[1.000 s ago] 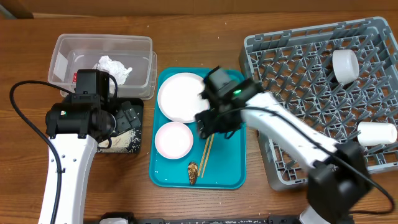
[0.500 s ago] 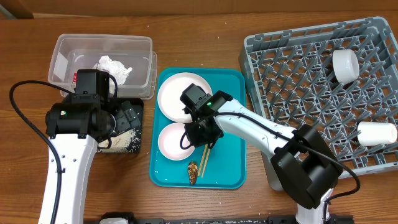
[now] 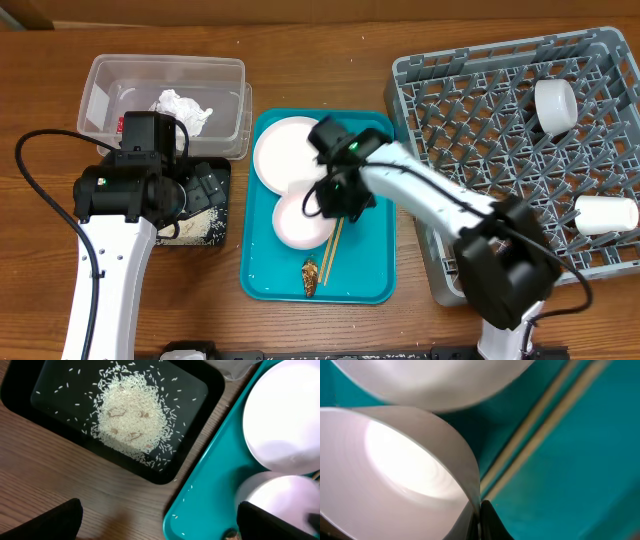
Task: Sort waste into correct bins and load items into the dishwasher
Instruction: 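Reach the right gripper to the pink bowl and grasp it, then carry the pink bowl into the dish rack and release it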
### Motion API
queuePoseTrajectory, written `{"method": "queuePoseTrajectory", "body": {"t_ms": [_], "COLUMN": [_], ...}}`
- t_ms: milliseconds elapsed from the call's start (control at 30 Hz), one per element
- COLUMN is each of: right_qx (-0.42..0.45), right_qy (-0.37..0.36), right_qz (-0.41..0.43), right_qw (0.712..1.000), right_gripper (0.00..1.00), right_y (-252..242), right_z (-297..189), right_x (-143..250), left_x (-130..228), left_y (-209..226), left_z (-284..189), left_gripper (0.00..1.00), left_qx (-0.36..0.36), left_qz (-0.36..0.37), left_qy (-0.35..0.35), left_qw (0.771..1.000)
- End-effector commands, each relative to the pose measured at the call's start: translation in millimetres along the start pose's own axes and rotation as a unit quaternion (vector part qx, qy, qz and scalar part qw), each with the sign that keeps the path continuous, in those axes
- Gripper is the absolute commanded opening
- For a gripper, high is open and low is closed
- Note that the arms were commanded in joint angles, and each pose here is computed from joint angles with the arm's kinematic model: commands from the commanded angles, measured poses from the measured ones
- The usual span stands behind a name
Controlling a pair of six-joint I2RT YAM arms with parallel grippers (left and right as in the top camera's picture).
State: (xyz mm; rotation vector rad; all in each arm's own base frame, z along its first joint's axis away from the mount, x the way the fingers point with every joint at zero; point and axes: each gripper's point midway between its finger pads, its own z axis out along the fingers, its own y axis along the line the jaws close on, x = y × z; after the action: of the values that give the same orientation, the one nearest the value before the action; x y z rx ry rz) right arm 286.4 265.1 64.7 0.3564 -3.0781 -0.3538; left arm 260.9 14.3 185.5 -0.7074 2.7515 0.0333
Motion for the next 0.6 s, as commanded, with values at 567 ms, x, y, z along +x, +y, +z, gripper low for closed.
{"method": "queuePoseTrajectory", "body": {"t_ms": [567], "right_qx": [0.518], "right_qy": [-0.423], "right_qz": [0.312], "right_qw": [0.675], "right_gripper": [0.04], "right_y": [-286.7], "right_z": [-320.4], "right_x": [-46.3], "left_x": [-7.2], "left_y": [0.6], "left_z": [-2.0], "left_gripper": [1.00], "left_qx": [-0.001], "left_qz": [-0.014], "left_qy": [-0.012], "left_qw": [1.000]}}
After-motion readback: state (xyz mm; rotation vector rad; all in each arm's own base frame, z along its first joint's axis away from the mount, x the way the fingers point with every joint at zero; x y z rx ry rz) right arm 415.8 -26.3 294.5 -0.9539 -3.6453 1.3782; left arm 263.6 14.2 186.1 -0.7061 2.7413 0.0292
